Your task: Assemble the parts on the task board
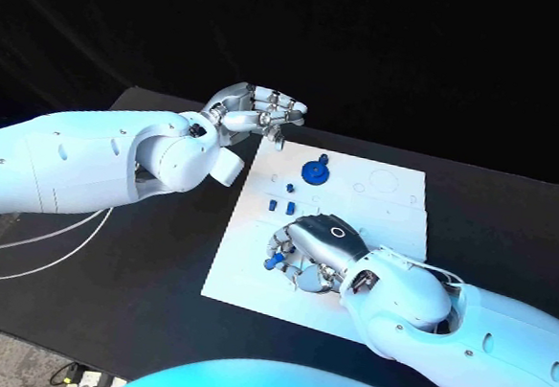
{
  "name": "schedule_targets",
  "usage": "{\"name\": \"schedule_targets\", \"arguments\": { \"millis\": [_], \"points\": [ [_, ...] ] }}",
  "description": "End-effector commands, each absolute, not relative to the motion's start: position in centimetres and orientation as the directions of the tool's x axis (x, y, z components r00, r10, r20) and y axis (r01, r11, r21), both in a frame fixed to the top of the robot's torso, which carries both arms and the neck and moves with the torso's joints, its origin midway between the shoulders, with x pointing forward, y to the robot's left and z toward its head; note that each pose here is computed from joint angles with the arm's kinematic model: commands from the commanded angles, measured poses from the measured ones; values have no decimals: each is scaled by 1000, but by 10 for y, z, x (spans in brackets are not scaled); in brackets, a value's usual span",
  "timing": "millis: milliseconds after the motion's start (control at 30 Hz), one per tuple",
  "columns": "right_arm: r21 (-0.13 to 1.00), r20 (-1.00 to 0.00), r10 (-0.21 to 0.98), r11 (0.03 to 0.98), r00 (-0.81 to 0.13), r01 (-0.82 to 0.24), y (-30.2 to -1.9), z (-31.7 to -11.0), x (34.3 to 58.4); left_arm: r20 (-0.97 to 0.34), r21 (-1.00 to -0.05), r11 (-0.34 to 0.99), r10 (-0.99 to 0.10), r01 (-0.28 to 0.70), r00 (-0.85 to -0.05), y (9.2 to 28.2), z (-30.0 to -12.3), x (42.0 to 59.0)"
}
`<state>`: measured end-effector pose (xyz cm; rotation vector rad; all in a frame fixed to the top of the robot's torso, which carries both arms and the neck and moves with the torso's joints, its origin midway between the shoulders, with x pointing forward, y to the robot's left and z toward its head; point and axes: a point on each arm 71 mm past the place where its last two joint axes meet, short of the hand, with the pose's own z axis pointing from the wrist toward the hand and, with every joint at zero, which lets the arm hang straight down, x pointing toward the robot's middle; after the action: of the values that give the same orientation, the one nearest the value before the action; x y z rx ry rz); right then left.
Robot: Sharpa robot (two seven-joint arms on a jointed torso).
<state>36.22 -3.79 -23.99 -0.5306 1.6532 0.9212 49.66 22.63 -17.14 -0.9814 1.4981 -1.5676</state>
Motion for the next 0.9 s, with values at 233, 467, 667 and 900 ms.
{"name": "schedule_targets", "arguments": {
  "millis": [233,467,667,900],
  "points": [
    [226,-968,54,604,-244,-764,-31,-246,358,43,-999,-52,-895,8,-445,224,-170,496],
    [228,-968,52,594,-246,-772,-28,-248,355,43,-999,-52,-894,7,-445,225,-170,496],
    [235,-968,74,599,-239,-766,-29,-247,356,43,-999,-52,-894,7,-445,225,-170,496],
    [254,-967,141,603,-213,-756,-33,-242,355,43,-999,-51,-895,7,-443,226,-170,495]
  ]
}}
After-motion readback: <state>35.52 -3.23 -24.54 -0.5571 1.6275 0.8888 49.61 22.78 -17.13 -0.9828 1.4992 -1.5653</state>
